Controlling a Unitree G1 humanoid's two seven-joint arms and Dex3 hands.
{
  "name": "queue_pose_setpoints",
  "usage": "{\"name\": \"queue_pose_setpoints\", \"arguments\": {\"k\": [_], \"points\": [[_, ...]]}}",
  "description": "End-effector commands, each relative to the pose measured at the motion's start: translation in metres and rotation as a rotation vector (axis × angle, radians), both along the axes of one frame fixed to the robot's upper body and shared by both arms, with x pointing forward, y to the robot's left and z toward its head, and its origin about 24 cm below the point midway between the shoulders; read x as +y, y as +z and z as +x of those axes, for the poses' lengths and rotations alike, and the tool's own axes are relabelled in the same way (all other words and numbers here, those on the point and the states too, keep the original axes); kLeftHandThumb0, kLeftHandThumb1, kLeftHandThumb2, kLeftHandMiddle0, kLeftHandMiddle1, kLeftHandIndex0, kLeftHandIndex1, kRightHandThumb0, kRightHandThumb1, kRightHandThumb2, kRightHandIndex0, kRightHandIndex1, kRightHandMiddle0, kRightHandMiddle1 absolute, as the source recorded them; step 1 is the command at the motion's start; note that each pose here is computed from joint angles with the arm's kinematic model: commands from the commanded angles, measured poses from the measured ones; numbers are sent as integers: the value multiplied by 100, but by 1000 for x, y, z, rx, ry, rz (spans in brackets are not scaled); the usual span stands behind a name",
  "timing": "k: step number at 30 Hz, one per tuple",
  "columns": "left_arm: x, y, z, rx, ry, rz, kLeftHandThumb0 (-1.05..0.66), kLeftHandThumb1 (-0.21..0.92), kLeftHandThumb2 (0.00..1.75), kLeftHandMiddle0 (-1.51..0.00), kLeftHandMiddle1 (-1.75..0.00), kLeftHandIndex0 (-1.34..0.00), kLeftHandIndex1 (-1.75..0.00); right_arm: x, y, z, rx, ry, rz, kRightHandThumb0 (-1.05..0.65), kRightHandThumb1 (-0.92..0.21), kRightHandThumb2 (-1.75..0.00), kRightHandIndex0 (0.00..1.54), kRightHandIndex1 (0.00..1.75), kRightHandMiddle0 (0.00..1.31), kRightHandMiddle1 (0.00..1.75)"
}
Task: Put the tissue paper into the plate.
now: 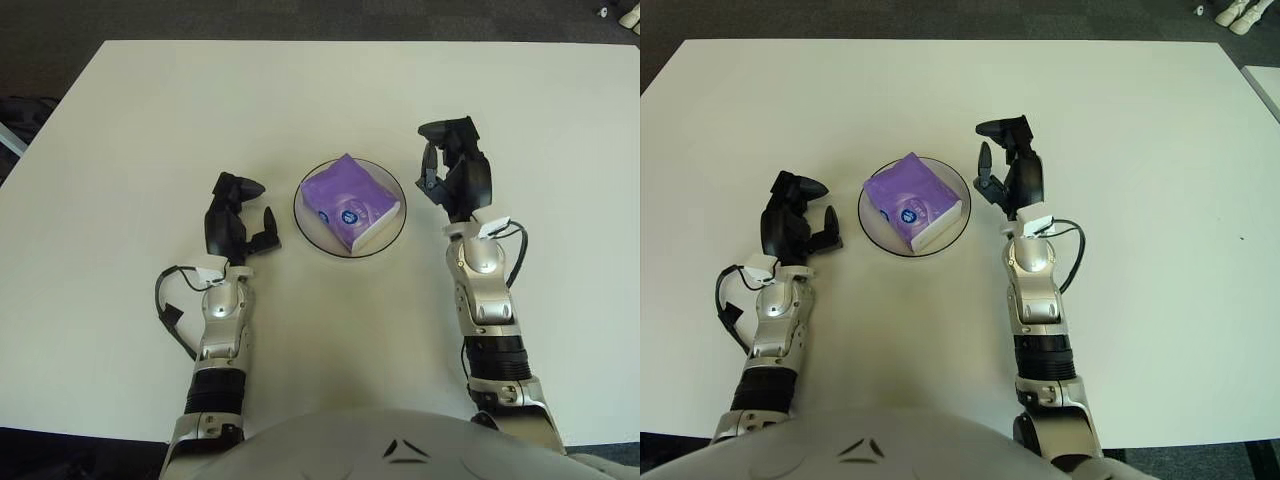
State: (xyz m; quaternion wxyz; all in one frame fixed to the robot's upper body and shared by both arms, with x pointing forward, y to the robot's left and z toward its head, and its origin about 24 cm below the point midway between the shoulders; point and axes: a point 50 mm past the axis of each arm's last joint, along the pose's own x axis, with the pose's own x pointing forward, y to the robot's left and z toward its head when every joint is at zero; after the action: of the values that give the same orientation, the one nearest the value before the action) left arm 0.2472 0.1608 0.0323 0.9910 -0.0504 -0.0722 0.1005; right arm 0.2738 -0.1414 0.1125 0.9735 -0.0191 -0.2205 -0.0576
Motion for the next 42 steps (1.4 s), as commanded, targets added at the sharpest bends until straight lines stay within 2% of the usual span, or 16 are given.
{"name": "queue_pose_setpoints", "arguments": {"k": [1,5,10,19,28,34,42], "points": [[0,-38,-18,195,20,-24,-1,27,137,-66,-169,-43,-175,-5,-14,-5,2,-69,16,-49,-90,-100,49,115,28,152],[0,-37,-18,194,19,-22,-1,27,137,-66,-169,-43,-175,-9,-32,-7,32,-121,35,-51,-91,-97,55,121,34,161],[0,-37,-17,191,11,-15,-1,25,141,-67,-172,-43,-175,-10,-42,-8,44,-199,76,-52,-92,-95,63,133,47,172],[-1,-37,-16,182,-1,-12,-1,23,143,-68,-173,-44,-175,-6,-53,-14,41,-253,116,-53,-90,-94,68,141,56,175],[-1,-36,-16,178,-7,-14,-1,23,143,-67,-173,-46,-175,-5,-73,-20,76,-280,121,-55,-92,-91,70,141,60,175],[-1,-36,-16,182,-7,-11,-1,20,147,-70,-174,-47,-175,-7,-84,-22,107,-285,128,-57,-92,-89,70,147,59,175],[-1,-37,-16,188,-13,-9,-1,22,145,-68,-174,-46,-175,-7,-92,-23,118,-283,142,-56,-92,-88,68,149,56,175]]}}
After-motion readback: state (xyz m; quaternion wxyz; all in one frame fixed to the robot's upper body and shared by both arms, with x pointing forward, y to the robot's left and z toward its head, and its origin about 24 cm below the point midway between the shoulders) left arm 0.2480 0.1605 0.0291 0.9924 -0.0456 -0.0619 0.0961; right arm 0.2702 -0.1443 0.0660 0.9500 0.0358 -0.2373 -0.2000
